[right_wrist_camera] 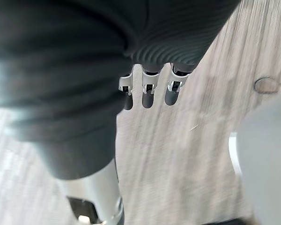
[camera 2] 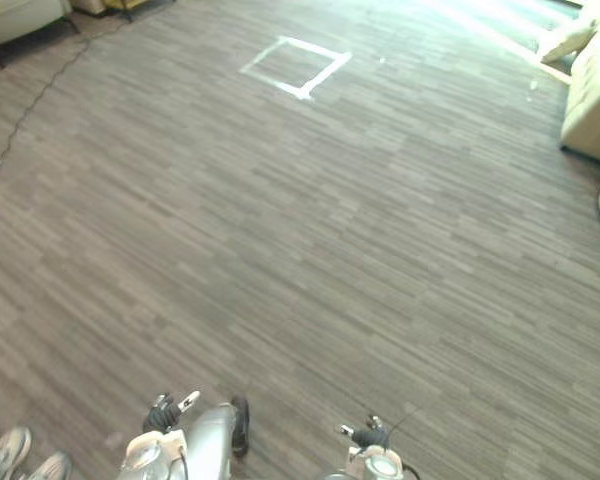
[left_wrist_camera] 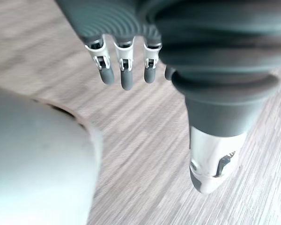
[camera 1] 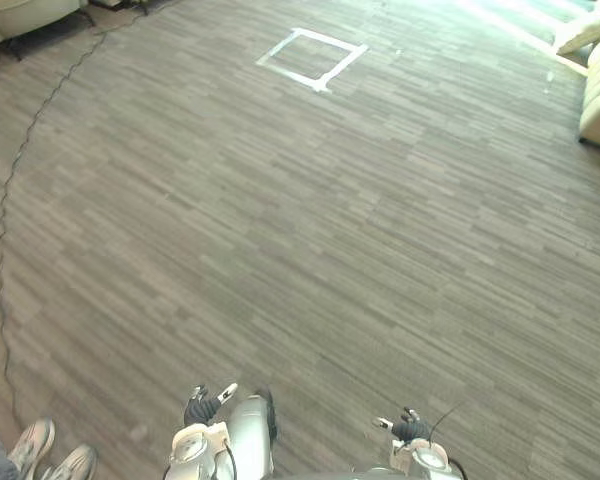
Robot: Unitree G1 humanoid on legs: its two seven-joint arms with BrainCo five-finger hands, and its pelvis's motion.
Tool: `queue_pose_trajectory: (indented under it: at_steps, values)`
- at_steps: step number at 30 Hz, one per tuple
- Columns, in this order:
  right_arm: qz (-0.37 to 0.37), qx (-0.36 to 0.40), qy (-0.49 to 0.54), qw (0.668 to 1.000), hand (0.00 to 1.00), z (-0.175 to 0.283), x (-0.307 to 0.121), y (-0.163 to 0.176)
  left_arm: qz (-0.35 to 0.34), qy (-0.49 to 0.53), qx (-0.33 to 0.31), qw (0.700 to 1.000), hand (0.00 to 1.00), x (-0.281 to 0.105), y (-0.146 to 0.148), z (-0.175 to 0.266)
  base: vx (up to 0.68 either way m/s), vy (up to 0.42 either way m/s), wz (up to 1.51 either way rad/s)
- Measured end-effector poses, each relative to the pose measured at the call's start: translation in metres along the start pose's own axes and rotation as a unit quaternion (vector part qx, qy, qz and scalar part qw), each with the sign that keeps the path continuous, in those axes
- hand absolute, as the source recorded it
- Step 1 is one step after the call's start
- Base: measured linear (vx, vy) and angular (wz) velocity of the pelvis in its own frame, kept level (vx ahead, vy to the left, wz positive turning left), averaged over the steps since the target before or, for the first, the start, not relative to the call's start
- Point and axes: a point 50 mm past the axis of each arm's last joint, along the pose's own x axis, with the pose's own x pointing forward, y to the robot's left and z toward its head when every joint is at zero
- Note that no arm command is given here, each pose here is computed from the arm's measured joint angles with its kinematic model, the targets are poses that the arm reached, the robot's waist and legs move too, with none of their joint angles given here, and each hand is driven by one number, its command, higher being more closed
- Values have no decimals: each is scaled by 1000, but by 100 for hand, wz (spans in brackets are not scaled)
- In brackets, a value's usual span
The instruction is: Pick up cushions and gather them together orderly.
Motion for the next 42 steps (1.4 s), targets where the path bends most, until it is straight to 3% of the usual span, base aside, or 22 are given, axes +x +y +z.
queue_pose_trajectory:
  at_steps: [12,16,27,30,42]
  values:
    - [3,-30,-41,999,0,29,9,-12,-34,45,80,995,0,-5,-11,-24,551,-1,-20]
    - [-5,-43,-36,998,0,30,10,-19,-53,35,71,995,0,-7,-25,-22,668,-167,-34]
    - [-11,-20,21,1000,0,-1,5,-12,-41,-40,27,998,0,-2,-19,12,580,116,-73]
    - [3,-1,32,999,0,-12,0,3,-27,-47,29,998,0,0,-7,17,703,286,-48]
    - [-9,-2,-29,1000,0,16,5,-12,-21,23,75,997,0,-3,-2,-14,632,134,9]
